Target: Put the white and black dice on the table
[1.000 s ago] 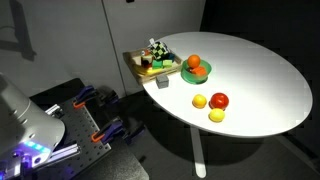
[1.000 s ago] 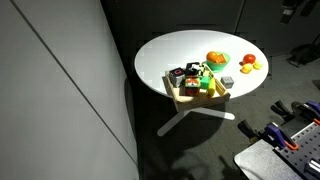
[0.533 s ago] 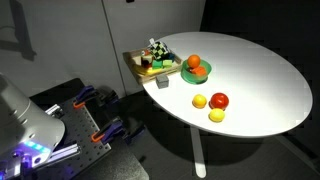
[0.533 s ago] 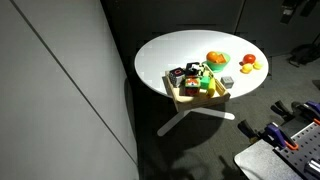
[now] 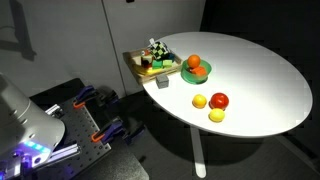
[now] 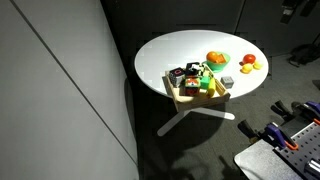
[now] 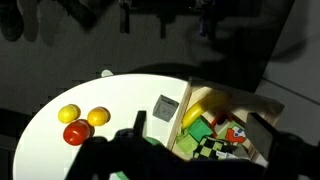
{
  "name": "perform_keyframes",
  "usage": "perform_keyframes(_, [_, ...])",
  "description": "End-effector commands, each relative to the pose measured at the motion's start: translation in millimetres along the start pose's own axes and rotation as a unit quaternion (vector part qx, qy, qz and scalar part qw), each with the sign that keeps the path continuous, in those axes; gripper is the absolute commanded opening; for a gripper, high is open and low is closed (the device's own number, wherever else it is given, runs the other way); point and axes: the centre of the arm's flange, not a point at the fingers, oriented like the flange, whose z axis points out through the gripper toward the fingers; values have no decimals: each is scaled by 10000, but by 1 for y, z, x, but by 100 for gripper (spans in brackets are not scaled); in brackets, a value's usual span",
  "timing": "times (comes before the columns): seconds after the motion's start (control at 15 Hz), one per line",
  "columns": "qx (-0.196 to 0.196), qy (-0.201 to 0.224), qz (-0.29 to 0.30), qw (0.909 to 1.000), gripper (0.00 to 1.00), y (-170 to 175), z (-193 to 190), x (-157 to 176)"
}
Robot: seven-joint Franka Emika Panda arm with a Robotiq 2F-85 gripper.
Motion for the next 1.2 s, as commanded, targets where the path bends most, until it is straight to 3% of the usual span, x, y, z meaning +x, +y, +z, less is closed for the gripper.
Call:
perform_keyframes(0.0, [0,0,0,10000,100,0,0,0])
perform_keyframes(1.13, [43,16,70,10000,100,-1,2,9])
